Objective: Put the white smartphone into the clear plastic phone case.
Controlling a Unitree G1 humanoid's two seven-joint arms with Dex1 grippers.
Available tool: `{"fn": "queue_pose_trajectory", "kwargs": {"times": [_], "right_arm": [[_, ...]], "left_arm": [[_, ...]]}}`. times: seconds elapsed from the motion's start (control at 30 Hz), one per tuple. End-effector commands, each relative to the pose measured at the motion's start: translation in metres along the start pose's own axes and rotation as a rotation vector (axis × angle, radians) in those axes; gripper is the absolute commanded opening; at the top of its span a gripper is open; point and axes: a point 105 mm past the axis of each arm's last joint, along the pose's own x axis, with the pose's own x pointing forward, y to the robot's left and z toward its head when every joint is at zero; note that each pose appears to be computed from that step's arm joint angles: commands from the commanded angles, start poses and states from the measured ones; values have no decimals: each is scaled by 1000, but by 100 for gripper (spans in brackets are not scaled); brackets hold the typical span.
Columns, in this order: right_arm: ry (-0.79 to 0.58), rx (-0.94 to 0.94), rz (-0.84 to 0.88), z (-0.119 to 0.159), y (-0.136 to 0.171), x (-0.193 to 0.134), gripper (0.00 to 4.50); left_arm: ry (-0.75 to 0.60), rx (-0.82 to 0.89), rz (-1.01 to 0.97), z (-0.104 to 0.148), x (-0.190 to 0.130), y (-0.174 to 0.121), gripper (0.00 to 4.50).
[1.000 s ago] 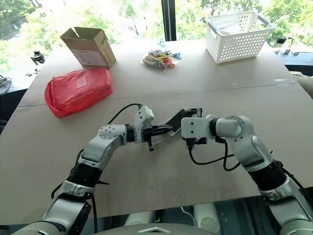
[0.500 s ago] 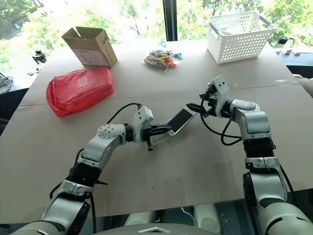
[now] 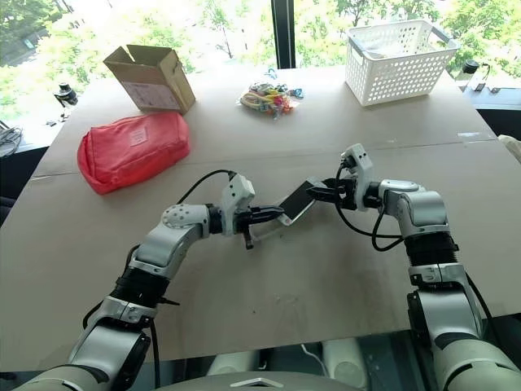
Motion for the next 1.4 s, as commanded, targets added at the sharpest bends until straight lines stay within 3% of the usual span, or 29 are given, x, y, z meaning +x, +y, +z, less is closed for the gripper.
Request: {"fn": "queue_pose_trajectory", "kwargs": {"times": [0.03,0.07,0.17,0.53,0.73,0.9,1.03,1.1,1.23,1.4], "right_arm": [[-23,37,-17,12,-3,0,122],[-12,72,-1,9,-1,-1,63],[-13,172,57,6,7,-2,3],[-104,432,-21,-10,2,-12,3],[-165,462,-63,-16,5,-24,3],[-341,340,-108,9,2,-36,3],[-391,151,-96,29,4,-51,3],[-303,-23,-17,26,19,-59,3],[38,-271,174,-14,54,-68,3],[247,-439,217,-47,62,-52,3]], "left_arm": [[44,-15,-2,-12,0,-2,0],[44,-15,-3,-12,0,-2,0],[43,-15,-4,-12,1,-3,0],[-18,12,47,6,-9,7,0],[-50,28,111,20,-29,21,0],[-109,42,179,31,-34,32,0],[-176,17,195,44,-34,34,0],[-154,16,207,40,-37,35,0],[-89,5,281,21,-44,45,0],[-74,-18,357,13,-27,62,0]]}}
